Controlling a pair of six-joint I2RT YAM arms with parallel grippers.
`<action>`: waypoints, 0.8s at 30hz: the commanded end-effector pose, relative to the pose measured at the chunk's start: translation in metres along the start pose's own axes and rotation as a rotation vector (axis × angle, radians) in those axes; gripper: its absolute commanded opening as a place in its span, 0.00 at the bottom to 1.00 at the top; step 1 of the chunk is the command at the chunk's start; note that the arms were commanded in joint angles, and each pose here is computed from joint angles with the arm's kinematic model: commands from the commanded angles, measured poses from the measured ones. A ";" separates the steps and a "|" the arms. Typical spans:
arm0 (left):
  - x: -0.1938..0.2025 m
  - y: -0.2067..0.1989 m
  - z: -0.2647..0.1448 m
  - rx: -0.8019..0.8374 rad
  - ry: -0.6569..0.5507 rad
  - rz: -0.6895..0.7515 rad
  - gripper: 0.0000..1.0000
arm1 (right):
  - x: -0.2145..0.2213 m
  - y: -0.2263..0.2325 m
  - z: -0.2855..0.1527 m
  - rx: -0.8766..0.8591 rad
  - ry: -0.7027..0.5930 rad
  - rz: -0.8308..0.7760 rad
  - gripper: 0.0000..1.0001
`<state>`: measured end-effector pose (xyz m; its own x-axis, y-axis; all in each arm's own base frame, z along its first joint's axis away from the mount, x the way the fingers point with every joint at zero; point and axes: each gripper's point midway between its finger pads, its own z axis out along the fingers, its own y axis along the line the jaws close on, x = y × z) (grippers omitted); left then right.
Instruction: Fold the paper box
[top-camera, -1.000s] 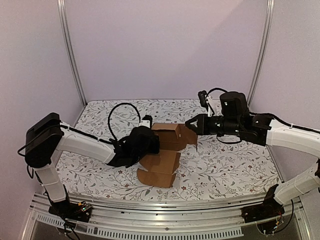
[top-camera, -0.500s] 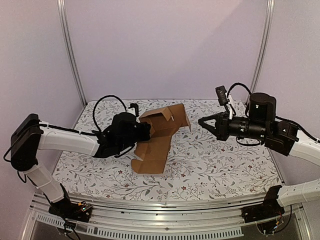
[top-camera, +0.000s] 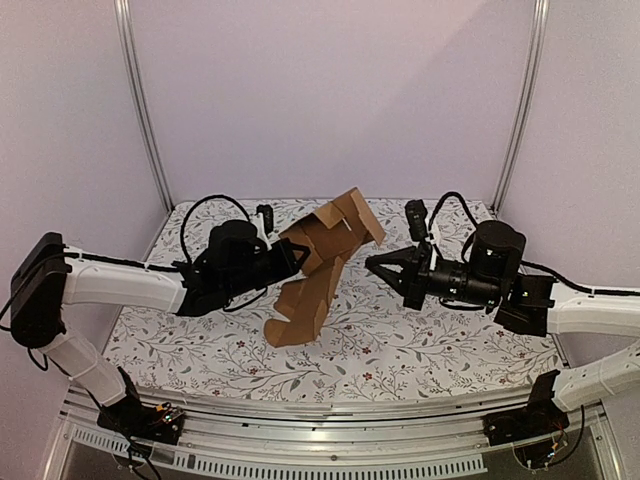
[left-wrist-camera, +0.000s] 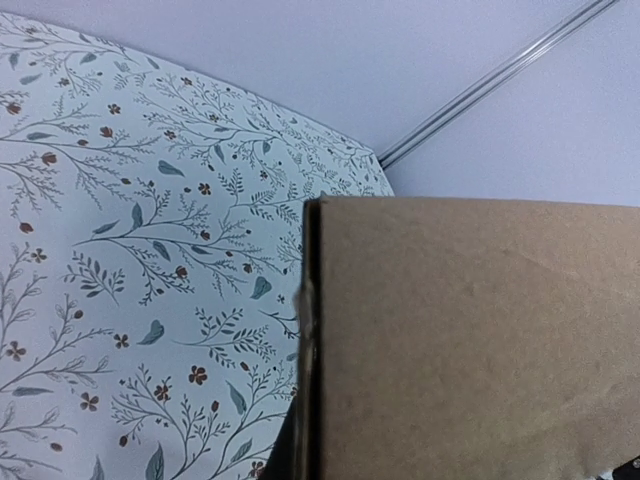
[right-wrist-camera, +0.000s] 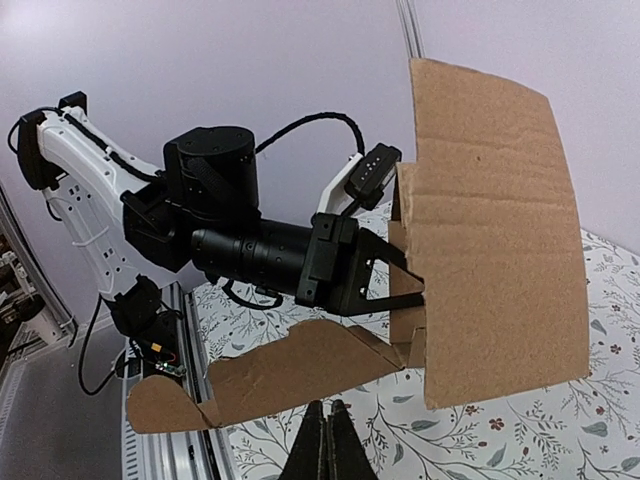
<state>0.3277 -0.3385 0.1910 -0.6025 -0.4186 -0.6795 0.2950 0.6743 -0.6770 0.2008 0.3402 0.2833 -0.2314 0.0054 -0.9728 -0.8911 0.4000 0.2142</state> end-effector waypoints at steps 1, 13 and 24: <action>-0.002 -0.012 -0.005 0.080 0.023 -0.094 0.00 | -0.031 0.002 0.012 0.007 -0.159 -0.065 0.00; 0.002 -0.023 -0.011 0.155 0.052 -0.160 0.00 | -0.041 -0.008 0.027 0.059 -0.205 -0.086 0.00; 0.005 -0.037 -0.013 0.205 0.078 -0.153 0.00 | -0.039 -0.015 0.037 0.098 -0.172 -0.086 0.00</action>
<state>0.3075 -0.3564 0.2032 -0.7059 -0.4539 -0.5437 0.3028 0.5006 -0.8110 0.2330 0.3612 0.3147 -0.0827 0.1383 -0.9869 -0.8692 0.4745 0.1393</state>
